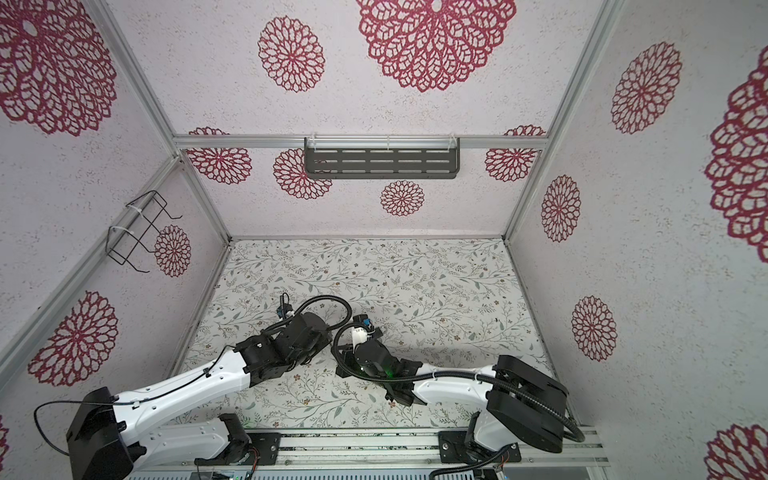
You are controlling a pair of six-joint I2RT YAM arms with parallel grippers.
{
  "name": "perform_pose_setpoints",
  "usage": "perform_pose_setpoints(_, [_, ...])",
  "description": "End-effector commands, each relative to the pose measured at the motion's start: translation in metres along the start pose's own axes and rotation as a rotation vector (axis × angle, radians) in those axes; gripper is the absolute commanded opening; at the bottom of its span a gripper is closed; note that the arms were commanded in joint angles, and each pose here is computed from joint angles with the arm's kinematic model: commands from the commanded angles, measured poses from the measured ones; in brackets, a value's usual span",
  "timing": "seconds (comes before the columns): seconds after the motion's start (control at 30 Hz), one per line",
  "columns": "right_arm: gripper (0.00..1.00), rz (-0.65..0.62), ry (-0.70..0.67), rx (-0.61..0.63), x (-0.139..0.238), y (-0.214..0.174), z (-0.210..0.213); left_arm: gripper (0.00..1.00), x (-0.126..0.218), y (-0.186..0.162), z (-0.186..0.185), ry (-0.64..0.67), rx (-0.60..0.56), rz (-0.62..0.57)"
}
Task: Unlock with the key
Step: 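Push the key upward into the padlock keyhole with the right gripper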
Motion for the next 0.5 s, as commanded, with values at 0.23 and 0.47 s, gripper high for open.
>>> perform_pose_setpoints(0.23, [0.00,-0.132,0.115,-0.101,0.007,0.038,0.014,0.00,0.017,-0.014,-0.019,-0.105,0.039,0.075])
perform_pose_setpoints(0.47, [0.00,-0.104,0.000,-0.054,0.006,0.037,0.003,0.00,0.017,-0.011,-0.011,-0.044,-0.013,0.039])
Point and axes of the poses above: each gripper's point midway between its finger pads, its own x axis back along the fingers, its own z axis along the line the jaws close on, y = z × x, the point moved 3 cm from there along x, back along the fingers, and after that the axes turned 12 degrees about x, right-handed, at the moved point
